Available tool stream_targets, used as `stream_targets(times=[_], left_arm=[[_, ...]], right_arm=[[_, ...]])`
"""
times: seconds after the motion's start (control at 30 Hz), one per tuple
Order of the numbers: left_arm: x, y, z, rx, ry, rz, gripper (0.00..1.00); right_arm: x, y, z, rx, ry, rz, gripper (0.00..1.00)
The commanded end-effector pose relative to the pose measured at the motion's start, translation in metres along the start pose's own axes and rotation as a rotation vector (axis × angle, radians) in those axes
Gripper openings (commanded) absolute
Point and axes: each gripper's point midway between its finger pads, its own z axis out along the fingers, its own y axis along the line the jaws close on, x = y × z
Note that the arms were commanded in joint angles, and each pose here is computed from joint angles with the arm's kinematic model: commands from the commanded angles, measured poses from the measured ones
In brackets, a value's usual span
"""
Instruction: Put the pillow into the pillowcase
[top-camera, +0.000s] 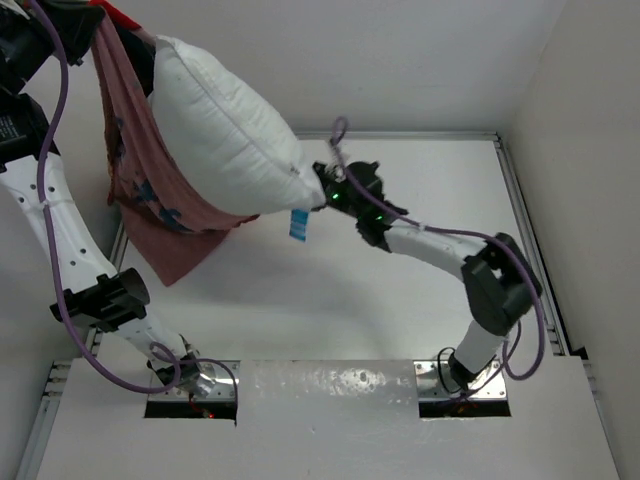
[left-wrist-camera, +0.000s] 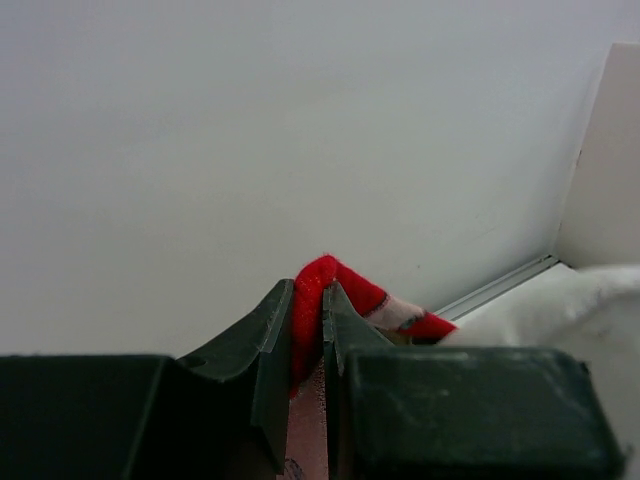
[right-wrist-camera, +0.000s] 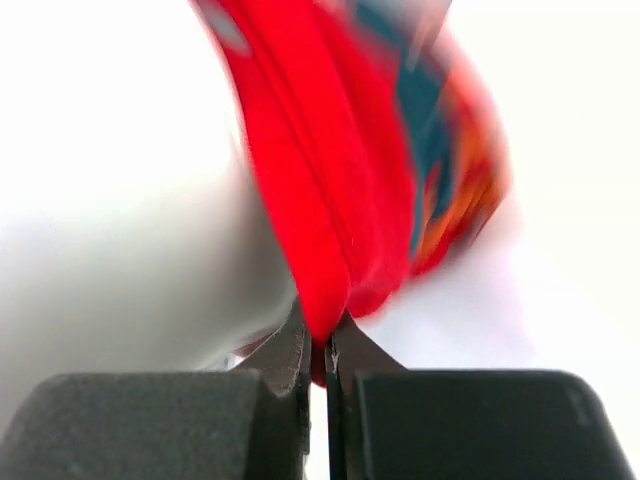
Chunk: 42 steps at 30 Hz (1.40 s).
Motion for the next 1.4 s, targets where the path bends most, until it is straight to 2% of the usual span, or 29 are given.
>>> stream_targets(times=[0.0,0.07,0.1,0.13,0.23,0.33,0.43,0.47,0.5,0.53,0.57,0.63,0.67,0.73,0.8,0.83,0.87,0.9,0.97,1.0,1.1,1.13,1.17,1.2,1.23,1.27,1.3,1.33,1.37], left_arm=[[-0.048,-0.010,-0.013,-0.016,-0.126,0.102,0.00],[-0.067,-0.020,-0.014,0.033,-0.198,0.128,0.00],[-0.075,-0.028,-0.016,0.065,-0.225,0.145,0.00],[-0.084,-0.034,-0.018,0.089,-0.255,0.156,0.00],[-0.115,-0.060,-0.028,0.170,-0.368,0.192,0.00],[-0.107,-0.057,-0.027,0.163,-0.334,0.166,0.00],[-0.064,-0.029,-0.018,0.099,-0.234,0.067,0.00],[-0.060,-0.021,-0.018,0.094,-0.237,0.051,0.00],[-0.068,-0.019,-0.021,0.088,-0.253,0.065,0.00],[-0.103,-0.040,-0.030,0.110,-0.303,0.158,0.00],[-0.107,-0.033,-0.031,0.092,-0.298,0.192,0.00],[-0.091,-0.029,-0.029,0.082,-0.247,0.175,0.00],[-0.085,-0.052,-0.026,0.128,-0.234,0.171,0.00],[-0.031,-0.045,-0.013,0.176,-0.143,0.025,0.00],[-0.042,-0.050,-0.012,0.246,-0.182,-0.040,0.00],[-0.099,-0.077,-0.028,0.268,-0.276,0.104,0.00],[-0.103,-0.062,-0.023,0.250,-0.289,0.105,0.00],[-0.123,-0.074,-0.029,0.246,-0.328,0.182,0.00],[-0.122,-0.089,-0.030,0.237,-0.289,0.192,0.00],[-0.053,-0.060,-0.004,0.231,-0.169,-0.011,0.00],[-0.004,-0.044,0.002,0.218,-0.112,-0.158,0.00],[-0.065,-0.066,-0.018,0.267,-0.201,-0.079,0.00],[-0.071,-0.039,-0.012,0.250,-0.231,-0.063,0.00],[-0.149,-0.082,-0.043,0.239,-0.403,0.173,0.00],[-0.158,-0.082,-0.047,0.217,-0.435,0.254,0.00],[-0.163,-0.093,-0.051,0.212,-0.432,0.288,0.00],[-0.109,-0.061,-0.023,0.221,-0.302,0.108,0.00],[-0.103,-0.093,-0.029,0.235,-0.276,0.144,0.00],[-0.030,-0.071,-0.006,0.241,-0.164,0.000,0.00]], right_arm=[[-0.182,0.065,-0.088,-0.072,-0.441,-0.093,0.00],[-0.274,0.131,-0.140,-0.102,-0.616,-0.272,0.00],[-0.288,0.150,-0.152,-0.104,-0.591,-0.304,0.00],[-0.330,0.223,-0.188,-0.214,-0.690,-0.411,0.00],[-0.351,0.299,-0.234,-0.319,-0.754,-0.544,0.00],[-0.330,0.271,-0.235,-0.242,-0.718,-0.528,0.00],[-0.340,0.197,-0.222,-0.027,-0.739,-0.459,0.00],[-0.359,0.244,-0.251,-0.076,-0.783,-0.501,0.00],[-0.378,0.251,-0.248,-0.067,-0.801,-0.536,0.00],[-0.388,0.274,-0.263,-0.070,-0.841,-0.594,0.00],[-0.393,0.336,-0.310,-0.164,-0.963,-0.679,0.00],[-0.386,0.352,-0.348,-0.111,-1.047,-0.714,0.00],[-0.376,0.258,-0.288,0.037,-0.897,-0.610,0.00],[-0.353,0.222,-0.284,0.036,-0.920,-0.519,0.00],[-0.365,0.243,-0.284,0.039,-0.877,-0.555,0.00],[-0.380,0.224,-0.254,0.078,-0.815,-0.539,0.00],[-0.395,0.317,-0.312,-0.080,-0.979,-0.644,0.00],[-0.399,0.338,-0.324,-0.127,-1.022,-0.664,0.00],[-0.388,0.314,-0.325,-0.020,-0.985,-0.645,0.00],[-0.369,0.199,-0.259,0.146,-0.833,-0.521,0.00],[-0.344,0.172,-0.261,0.155,-0.839,-0.438,0.00],[-0.360,0.233,-0.288,0.102,-0.861,-0.519,0.00],[-0.380,0.234,-0.268,0.088,-0.842,-0.529,0.00],[-0.394,0.275,-0.286,0.010,-0.912,-0.577,0.00],[-0.403,0.339,-0.330,-0.120,-1.050,-0.640,0.00],[-0.398,0.357,-0.350,-0.137,-1.090,-0.656,0.00],[-0.388,0.353,-0.358,-0.086,-1.073,-0.674,0.00],[-0.364,0.300,-0.342,0.027,-0.984,-0.599,0.00],[-0.349,0.209,-0.288,0.077,-0.932,-0.483,0.00]])
